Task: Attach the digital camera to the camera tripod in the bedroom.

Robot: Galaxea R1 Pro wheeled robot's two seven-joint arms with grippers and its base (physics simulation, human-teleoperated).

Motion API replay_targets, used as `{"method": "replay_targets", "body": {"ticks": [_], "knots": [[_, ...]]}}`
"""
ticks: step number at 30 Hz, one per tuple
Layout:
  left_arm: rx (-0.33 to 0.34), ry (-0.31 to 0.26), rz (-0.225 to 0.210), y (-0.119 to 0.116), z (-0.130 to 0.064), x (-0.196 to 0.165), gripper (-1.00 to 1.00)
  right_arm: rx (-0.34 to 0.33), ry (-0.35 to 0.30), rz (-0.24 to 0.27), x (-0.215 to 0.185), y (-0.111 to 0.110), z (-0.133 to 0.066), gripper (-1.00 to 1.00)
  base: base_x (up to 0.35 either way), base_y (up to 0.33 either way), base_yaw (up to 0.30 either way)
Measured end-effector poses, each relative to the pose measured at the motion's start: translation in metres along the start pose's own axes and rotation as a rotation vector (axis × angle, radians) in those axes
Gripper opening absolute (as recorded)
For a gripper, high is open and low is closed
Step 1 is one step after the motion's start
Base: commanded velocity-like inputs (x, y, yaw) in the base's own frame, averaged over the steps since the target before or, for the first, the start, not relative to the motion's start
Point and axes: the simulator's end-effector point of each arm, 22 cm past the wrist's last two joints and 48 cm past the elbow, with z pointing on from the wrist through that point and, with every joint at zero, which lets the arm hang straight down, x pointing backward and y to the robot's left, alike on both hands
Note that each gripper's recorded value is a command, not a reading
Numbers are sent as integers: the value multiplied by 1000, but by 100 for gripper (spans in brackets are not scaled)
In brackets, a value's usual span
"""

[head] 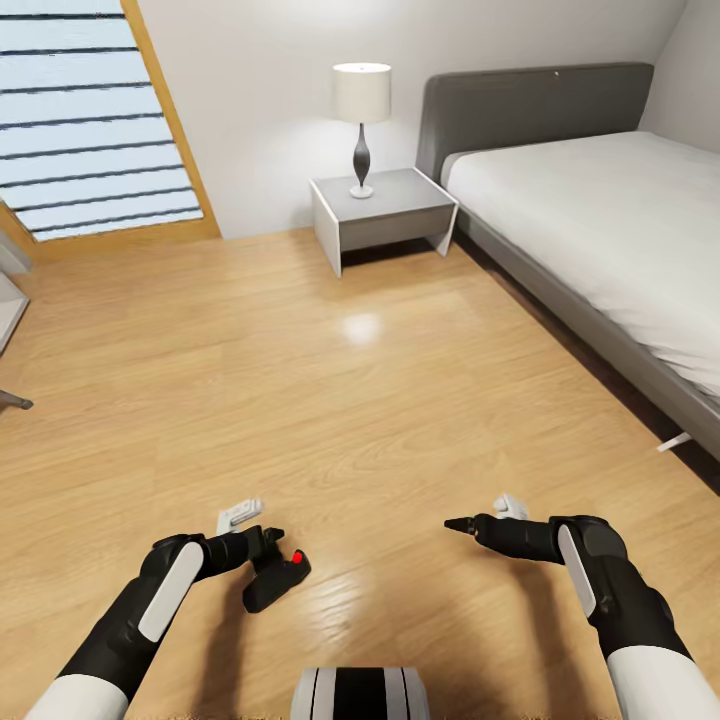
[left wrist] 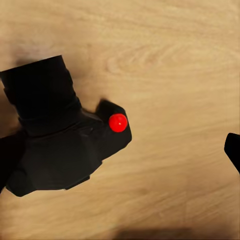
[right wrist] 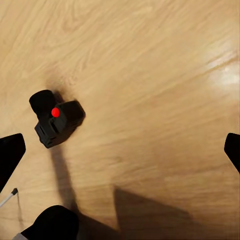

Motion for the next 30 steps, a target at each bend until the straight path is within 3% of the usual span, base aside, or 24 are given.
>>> {"method": "replay_targets", "body": {"ticks": [14, 30], "knots": [[27, 42, -17, 2, 19, 16, 100, 16, 44, 33, 17, -20, 19, 100, 0, 0, 0], [77, 89, -2, -11, 27, 23, 100, 32, 94, 72, 37, -43, 39, 100, 0, 0, 0]]}}
